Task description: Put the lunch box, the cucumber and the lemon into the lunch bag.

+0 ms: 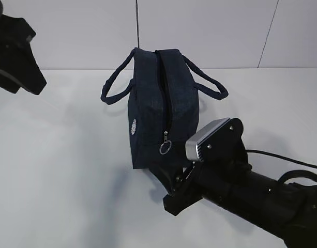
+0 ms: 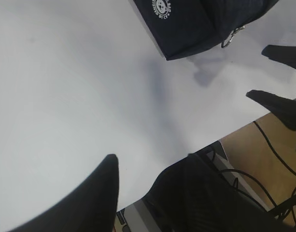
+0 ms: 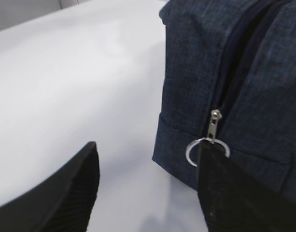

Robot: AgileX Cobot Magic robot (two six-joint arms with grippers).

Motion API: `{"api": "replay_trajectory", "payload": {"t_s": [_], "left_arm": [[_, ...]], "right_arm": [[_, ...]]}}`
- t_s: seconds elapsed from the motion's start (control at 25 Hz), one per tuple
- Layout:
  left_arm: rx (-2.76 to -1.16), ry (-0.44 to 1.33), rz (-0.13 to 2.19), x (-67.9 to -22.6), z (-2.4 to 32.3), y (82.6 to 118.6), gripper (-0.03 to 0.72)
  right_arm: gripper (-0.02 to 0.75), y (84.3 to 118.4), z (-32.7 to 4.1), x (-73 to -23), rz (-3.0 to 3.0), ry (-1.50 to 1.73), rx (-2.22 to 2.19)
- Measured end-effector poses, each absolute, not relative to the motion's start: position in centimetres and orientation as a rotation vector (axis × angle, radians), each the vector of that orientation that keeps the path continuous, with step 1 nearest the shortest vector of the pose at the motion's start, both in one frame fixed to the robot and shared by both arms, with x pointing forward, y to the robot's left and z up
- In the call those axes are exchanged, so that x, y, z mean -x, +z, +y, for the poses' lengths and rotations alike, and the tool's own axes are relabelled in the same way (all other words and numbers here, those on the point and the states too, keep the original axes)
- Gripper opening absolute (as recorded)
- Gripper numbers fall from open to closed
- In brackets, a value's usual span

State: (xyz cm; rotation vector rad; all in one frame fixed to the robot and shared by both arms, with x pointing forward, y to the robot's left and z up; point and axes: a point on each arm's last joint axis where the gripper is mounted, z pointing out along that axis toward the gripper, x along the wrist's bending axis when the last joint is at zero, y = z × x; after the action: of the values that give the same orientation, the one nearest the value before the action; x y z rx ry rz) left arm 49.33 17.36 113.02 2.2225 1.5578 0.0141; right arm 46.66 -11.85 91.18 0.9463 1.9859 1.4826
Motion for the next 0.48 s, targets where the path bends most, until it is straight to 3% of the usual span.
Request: {"api": "replay_trajectory", "payload": {"t_s": [0.16,0.48], "left_arm": [[-2.221,0.014,1.559,-49.3,17.4,113.0,0.304],[-2.221,0.014,1.559,-49.3,17.4,113.0,0.304]], "right_arm": [[0.475,89.4,-11.8,-47.0,1.962,1.489,-0.984],[0.475,89.2,-11.4,-48.5,1.865,1.506,-1.048]]}}
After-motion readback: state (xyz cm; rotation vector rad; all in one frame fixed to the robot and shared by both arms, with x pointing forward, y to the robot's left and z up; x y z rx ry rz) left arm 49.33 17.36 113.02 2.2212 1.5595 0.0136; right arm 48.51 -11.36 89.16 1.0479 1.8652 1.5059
